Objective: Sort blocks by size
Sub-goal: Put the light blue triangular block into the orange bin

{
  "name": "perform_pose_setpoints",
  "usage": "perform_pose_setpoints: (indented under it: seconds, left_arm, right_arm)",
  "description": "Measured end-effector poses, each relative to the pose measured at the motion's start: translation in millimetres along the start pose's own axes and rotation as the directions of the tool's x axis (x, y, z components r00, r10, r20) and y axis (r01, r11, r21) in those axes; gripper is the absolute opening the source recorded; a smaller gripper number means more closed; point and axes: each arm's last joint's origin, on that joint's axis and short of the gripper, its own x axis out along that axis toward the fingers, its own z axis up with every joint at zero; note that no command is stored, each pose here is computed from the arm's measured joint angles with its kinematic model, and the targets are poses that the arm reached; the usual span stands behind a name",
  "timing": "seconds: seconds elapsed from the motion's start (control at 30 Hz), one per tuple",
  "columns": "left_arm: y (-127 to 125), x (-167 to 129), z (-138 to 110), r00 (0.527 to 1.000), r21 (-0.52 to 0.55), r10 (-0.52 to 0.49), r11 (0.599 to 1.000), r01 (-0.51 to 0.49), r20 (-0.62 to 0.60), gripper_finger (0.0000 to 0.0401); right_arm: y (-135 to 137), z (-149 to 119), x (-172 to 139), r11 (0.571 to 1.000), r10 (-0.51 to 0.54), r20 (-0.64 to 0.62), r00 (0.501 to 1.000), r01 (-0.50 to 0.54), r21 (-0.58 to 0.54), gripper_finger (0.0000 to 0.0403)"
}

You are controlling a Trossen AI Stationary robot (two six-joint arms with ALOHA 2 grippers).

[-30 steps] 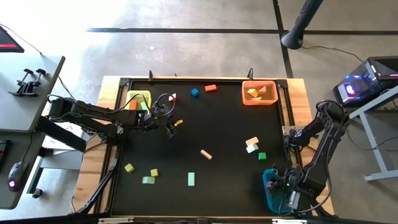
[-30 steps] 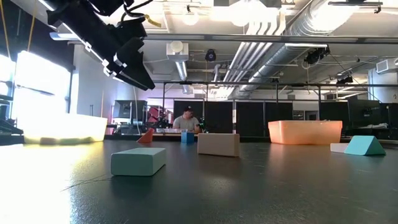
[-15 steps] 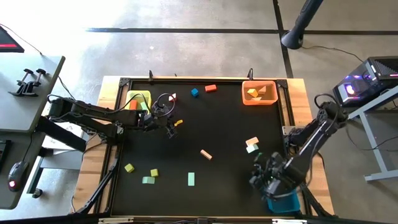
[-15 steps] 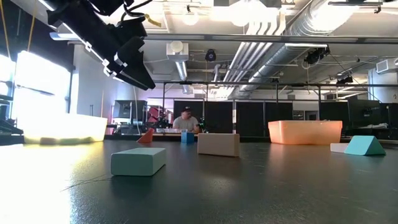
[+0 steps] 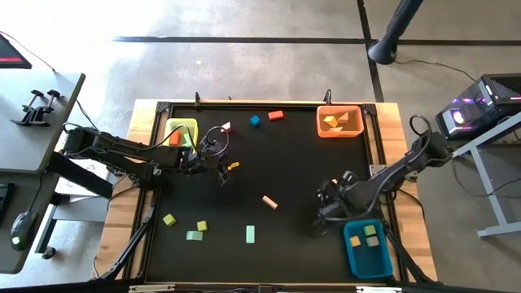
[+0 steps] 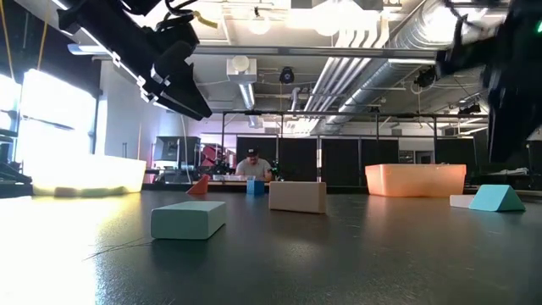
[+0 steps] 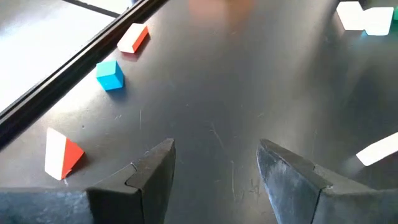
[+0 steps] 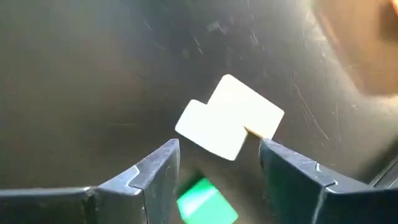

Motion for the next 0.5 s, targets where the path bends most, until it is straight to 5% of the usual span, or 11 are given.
perform_pose_setpoints:
  seconds: [0.23, 0.5]
  left_arm:
    - [0, 0, 0, 1.0, -0.008, 0.0, 1.0, 0.0, 0.0, 0.0213]
    - [0, 0, 0, 1.0, -0.011, 0.0, 1.0, 0.0, 0.002, 0.0213]
  right_arm:
    - [-12, 6, 44, 0.996, 0.086, -0.093, 0.992, -0.082, 0.04, 0.0216]
    - [-2, 24, 53, 0.957, 0.288, 0.009, 0.958, -0.288, 0.031, 0.0216]
